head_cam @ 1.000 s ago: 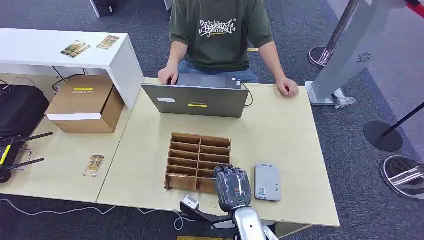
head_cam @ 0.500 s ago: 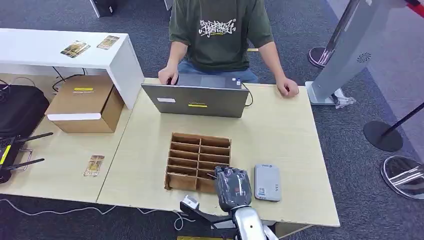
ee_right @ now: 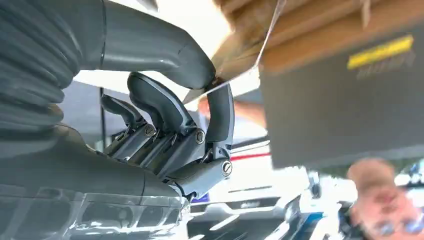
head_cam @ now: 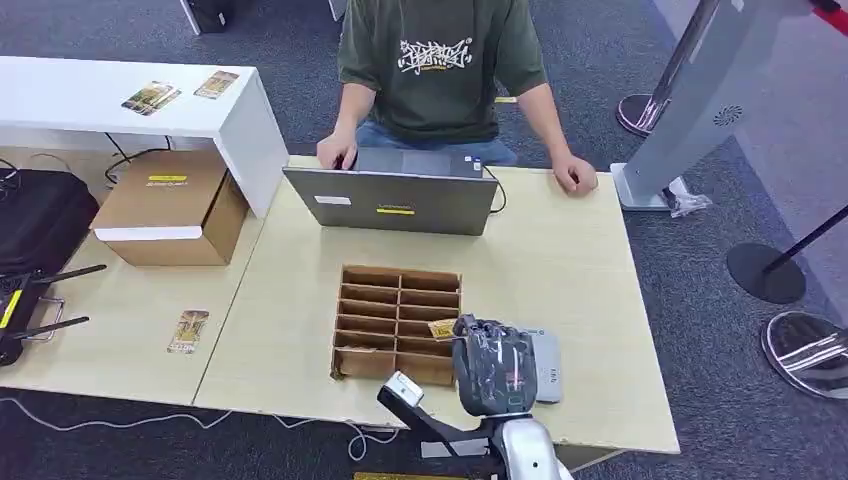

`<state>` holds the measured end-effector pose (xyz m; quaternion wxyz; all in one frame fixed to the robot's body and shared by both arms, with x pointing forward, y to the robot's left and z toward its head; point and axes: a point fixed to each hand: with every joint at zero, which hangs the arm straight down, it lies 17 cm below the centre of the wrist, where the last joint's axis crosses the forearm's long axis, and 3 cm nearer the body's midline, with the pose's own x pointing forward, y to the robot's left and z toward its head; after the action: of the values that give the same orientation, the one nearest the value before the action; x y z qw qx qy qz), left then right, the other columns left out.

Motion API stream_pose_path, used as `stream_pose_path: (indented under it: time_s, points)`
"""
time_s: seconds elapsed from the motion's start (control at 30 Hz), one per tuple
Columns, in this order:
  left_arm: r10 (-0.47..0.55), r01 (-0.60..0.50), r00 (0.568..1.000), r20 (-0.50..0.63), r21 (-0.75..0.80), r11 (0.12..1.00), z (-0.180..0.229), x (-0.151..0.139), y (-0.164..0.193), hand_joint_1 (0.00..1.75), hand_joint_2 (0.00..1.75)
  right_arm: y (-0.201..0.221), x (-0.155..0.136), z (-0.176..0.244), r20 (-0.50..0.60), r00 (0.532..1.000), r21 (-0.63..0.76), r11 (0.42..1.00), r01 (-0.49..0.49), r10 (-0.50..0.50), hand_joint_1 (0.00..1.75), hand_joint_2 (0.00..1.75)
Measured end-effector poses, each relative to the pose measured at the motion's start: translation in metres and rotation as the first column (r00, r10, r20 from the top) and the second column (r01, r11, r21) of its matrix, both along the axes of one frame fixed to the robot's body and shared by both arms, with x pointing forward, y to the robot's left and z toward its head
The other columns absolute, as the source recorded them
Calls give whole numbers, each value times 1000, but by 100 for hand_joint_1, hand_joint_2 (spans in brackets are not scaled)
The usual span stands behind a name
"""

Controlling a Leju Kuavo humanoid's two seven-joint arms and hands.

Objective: Pass the card to the sensor for recognition and then transmit it.

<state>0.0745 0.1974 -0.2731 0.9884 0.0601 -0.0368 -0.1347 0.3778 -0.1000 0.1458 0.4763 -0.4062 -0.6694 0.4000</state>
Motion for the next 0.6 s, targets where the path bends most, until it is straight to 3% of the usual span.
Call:
stream_pose_path:
  time_s: [0.4,0.6]
  points:
    - [-20,20,1000,7,0,1000,-1,-1,2,0,0,-58,-16,54,178,972,112,985,134,-152,175,175]
    - [-26,26,1000,6,-1,1000,-1,-2,3,0,0,-97,-33,94,337,908,308,940,143,-249,175,175]
